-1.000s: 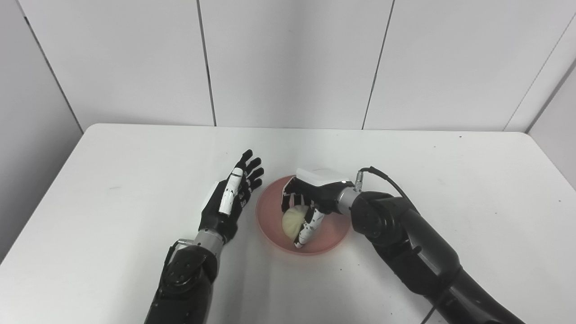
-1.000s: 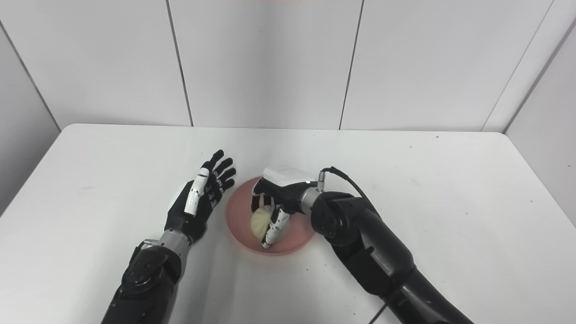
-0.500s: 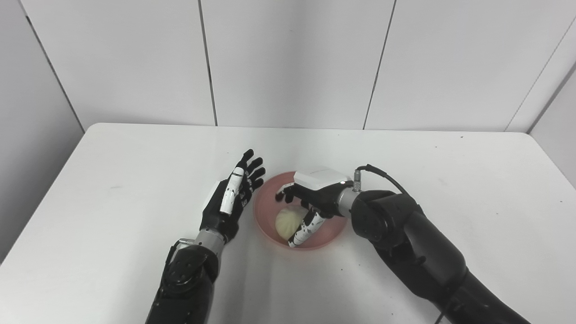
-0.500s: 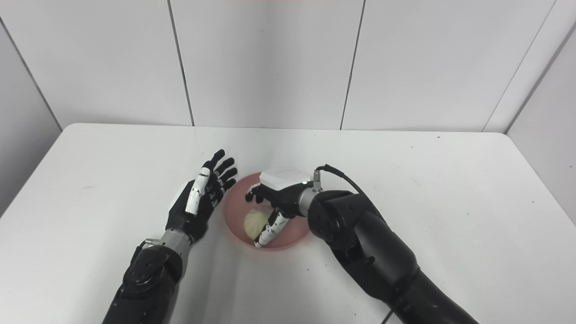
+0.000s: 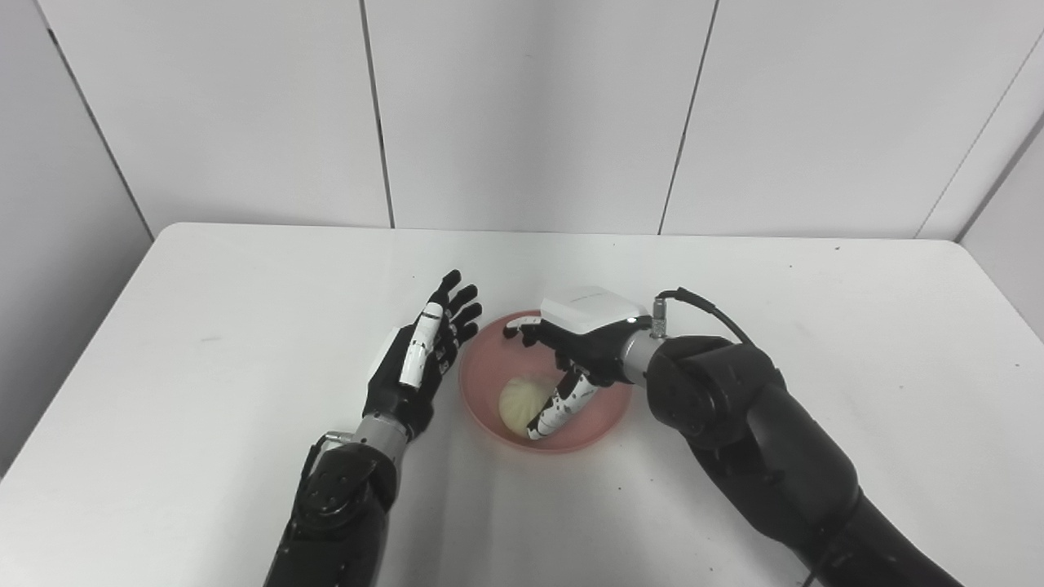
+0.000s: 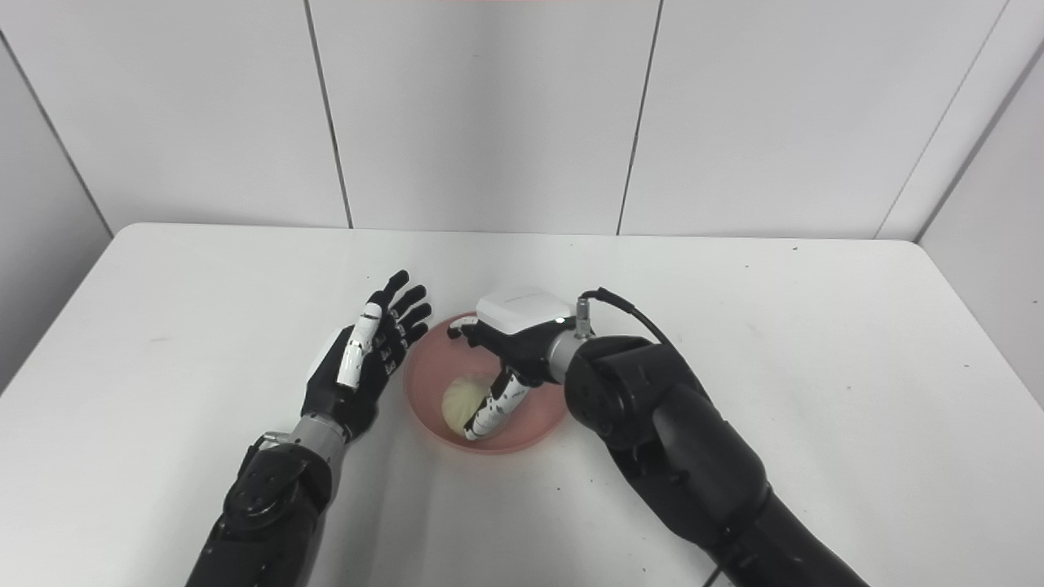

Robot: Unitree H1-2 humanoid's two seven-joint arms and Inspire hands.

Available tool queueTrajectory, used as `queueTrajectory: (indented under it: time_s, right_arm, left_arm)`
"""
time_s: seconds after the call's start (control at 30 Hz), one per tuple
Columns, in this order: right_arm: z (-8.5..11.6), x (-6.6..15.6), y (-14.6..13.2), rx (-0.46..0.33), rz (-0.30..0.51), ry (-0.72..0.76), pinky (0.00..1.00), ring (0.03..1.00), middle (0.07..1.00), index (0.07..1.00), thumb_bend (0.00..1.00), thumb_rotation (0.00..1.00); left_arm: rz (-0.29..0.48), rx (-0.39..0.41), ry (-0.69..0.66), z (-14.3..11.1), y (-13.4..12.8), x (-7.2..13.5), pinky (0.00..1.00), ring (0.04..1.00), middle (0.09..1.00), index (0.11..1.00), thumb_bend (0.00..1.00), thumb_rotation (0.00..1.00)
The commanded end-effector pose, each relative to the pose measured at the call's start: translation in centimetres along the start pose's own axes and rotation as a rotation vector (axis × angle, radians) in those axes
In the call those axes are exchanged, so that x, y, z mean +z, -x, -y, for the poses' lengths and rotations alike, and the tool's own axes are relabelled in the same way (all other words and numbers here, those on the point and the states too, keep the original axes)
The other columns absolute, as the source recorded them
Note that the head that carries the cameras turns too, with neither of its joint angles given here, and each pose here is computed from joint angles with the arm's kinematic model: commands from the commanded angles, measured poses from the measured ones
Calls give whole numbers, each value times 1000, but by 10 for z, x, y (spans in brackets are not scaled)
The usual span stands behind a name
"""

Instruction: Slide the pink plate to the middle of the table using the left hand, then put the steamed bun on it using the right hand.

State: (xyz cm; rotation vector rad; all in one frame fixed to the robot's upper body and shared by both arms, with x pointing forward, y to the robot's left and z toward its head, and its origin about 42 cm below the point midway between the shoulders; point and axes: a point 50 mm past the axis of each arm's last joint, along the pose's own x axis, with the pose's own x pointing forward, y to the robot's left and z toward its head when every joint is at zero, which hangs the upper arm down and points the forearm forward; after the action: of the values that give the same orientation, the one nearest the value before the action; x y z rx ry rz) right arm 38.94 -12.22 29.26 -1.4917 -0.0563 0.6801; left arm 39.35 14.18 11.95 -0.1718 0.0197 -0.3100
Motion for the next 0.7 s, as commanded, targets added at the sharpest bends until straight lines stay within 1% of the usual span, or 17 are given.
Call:
queueTrajectory:
  time_s: [0.0,0.1,0.13,0.17,0.23,0.27,0.33,0.37,0.4,0.47,0.5,0.53,0.57,0.6,0.63,0.67]
  right_arm:
    - [27,5,11,-107,22,1,434,634,808,876,897,355]
    - [35,3,19,-152,31,-13,459,667,815,880,888,360]
    - [39,2,23,-167,31,-11,486,708,839,883,885,383]
    - [42,1,27,-182,32,-12,500,729,851,887,885,397]
    - [47,-1,33,-210,32,-16,513,733,840,885,896,423]
    - [52,-3,38,-240,27,-11,509,713,819,877,901,438]
    - [61,-8,47,-301,19,-20,502,697,805,870,906,445]
    - [64,-12,50,-334,16,-41,482,673,788,866,907,446]
    - [65,-16,52,-367,15,-68,406,571,725,860,902,434]
    - [65,-22,54,-423,16,-102,342,472,647,851,894,427]
    - [63,-30,55,-457,0,-113,380,522,679,860,882,488]
    - [62,-35,56,-478,-11,-118,435,595,730,872,869,562]
    - [60,-43,57,-502,-28,-131,463,620,742,881,862,601]
    - [58,-48,57,-519,-40,-139,521,670,765,898,849,681]
    - [55,-54,57,-535,-47,-171,550,695,777,907,843,722]
    - [51,-60,56,-551,-51,-206,624,751,819,931,832,837]
  left_arm:
    - [-199,37,29,-6,20,-42,956,943,959,967,407,1000]
    - [-196,38,27,-8,20,-42,959,945,962,969,402,1000]
    - [-196,39,27,-8,20,-42,960,946,963,970,396,1000]
    - [-195,41,27,-8,20,-42,960,947,964,970,393,1000]
    - [-195,43,28,-9,21,-43,962,947,964,969,390,1000]
    - [-195,44,29,-9,21,-43,964,947,964,967,393,1000]
    - [-194,48,30,-10,21,-43,963,946,962,965,394,1000]
    - [-193,51,29,-10,22,-43,960,945,961,963,396,1000]
    - [-193,52,26,-11,22,-43,958,944,960,962,398,1000]
    - [-192,54,23,-13,23,-44,954,943,958,962,401,1000]
    - [-191,55,21,-13,24,-44,950,941,956,962,402,1000]
    - [-190,56,19,-14,24,-44,946,940,955,962,403,1000]
    - [-188,57,17,-15,25,-45,944,939,953,961,404,1000]
    - [-187,58,16,-16,25,-45,940,936,951,959,406,1000]
    - [-188,60,17,-17,26,-45,938,935,949,958,407,1000]
    - [-189,63,17,-18,27,-44,938,935,949,958,402,1000]
